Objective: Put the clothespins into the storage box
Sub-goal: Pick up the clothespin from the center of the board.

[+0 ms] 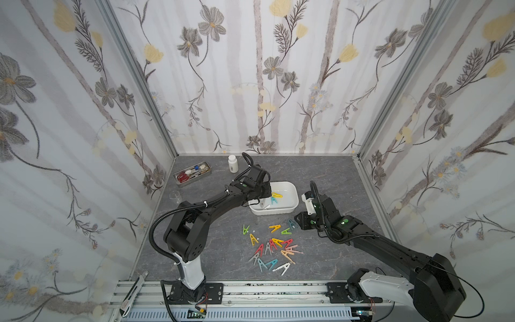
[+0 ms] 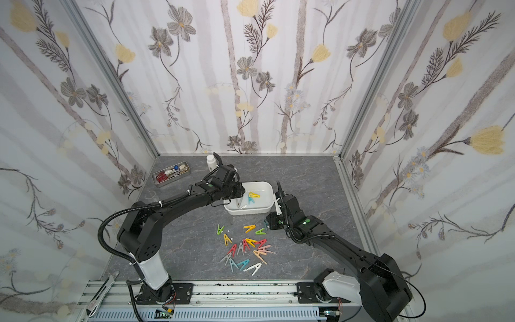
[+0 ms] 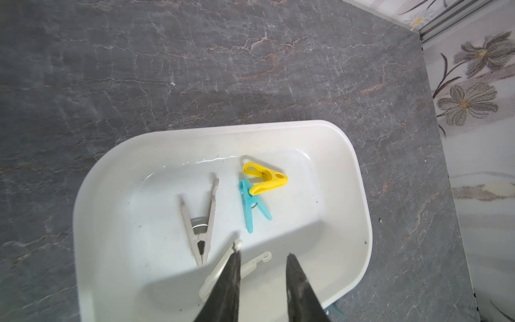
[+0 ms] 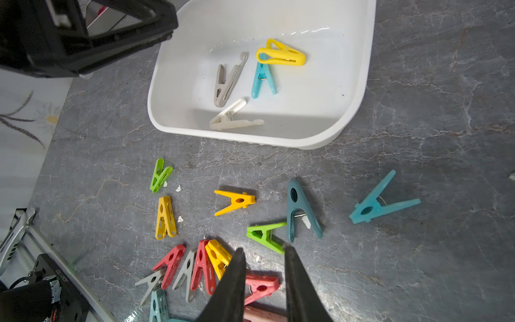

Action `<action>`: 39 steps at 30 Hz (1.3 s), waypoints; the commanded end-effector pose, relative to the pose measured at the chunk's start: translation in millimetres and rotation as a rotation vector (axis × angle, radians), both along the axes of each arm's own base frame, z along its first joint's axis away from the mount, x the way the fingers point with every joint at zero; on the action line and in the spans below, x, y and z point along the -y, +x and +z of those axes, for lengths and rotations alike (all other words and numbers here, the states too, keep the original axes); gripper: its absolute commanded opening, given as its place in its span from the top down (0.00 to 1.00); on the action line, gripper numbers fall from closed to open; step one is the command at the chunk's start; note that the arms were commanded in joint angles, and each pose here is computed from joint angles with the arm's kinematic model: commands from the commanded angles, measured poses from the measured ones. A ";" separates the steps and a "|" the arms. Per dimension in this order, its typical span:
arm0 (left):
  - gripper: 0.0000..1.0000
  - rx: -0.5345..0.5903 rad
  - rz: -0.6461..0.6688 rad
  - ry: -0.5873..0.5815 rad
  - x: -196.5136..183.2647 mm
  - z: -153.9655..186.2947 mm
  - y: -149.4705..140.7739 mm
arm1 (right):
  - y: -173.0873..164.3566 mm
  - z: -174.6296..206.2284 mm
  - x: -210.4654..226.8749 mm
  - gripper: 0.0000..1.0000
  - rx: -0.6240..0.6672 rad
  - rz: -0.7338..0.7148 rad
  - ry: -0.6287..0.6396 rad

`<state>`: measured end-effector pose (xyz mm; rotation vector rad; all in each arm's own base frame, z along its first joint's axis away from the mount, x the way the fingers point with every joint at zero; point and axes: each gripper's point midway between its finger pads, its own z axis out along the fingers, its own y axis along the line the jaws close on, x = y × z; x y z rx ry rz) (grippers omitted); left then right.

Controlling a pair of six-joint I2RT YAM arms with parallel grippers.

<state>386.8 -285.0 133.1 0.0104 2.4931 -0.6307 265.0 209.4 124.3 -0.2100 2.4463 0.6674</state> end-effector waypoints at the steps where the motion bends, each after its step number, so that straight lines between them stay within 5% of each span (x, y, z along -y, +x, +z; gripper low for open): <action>1: 0.71 0.006 0.006 0.081 -19.3 0.3 -10.4 | 0.3 -4.0 5.7 0.73 -0.019 0.012 -0.032; 18: 0.59 0.048 0.135 0.036 -78.1 14.6 -55.8 | 31.6 -34.4 57.2 0.66 -0.105 -0.096 -0.264; 39: 0.55 0.090 0.204 -0.014 -115.3 22.8 -75.7 | 65.1 -87.5 51.8 0.65 -0.246 -0.110 -0.335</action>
